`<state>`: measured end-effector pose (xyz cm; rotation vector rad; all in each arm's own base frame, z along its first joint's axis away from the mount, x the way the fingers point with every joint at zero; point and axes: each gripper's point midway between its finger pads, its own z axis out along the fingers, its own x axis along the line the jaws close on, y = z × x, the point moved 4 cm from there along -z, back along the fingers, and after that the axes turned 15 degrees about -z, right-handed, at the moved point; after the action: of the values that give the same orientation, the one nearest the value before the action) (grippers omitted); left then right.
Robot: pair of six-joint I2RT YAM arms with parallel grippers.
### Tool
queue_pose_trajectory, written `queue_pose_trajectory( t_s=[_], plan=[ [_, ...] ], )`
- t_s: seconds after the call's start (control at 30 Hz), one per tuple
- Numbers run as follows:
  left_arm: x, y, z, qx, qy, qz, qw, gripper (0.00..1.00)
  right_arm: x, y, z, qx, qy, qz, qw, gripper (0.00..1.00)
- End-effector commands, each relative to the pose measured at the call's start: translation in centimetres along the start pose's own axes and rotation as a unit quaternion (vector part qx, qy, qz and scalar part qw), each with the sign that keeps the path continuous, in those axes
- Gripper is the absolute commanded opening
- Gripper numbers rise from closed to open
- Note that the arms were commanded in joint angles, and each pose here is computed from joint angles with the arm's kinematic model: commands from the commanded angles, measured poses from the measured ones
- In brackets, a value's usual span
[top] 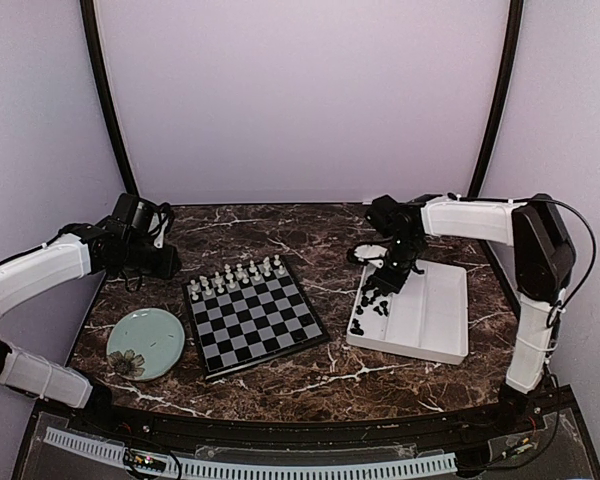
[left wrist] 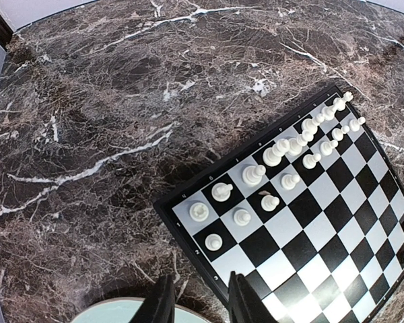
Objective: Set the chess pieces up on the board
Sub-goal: Pick up the pawn from the storage box, then place the pawn at b7.
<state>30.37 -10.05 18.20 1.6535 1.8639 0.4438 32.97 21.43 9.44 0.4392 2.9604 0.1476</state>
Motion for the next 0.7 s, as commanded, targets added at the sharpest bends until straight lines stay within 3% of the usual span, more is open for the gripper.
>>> queue_pose_trajectory(
  t_s=[0.0,0.3,0.67],
  plan=[
    [-0.4,0.9,-0.3,-0.011,-0.01,0.002,1.0,0.29,1.0,1.2,-4.8,-0.063,0.039,-0.021,0.997,0.06],
    [-0.4,0.9,-0.4,-0.01,-0.013,0.002,1.0,0.29,3.3,5.6,-8.2,-0.139,0.095,-0.059,0.984,0.08],
    [-0.4,0.8,-0.4,-0.011,-0.012,0.001,1.0,0.29,8.0,14.1,-6.7,-0.146,0.062,-0.159,0.974,0.08]
  ],
)
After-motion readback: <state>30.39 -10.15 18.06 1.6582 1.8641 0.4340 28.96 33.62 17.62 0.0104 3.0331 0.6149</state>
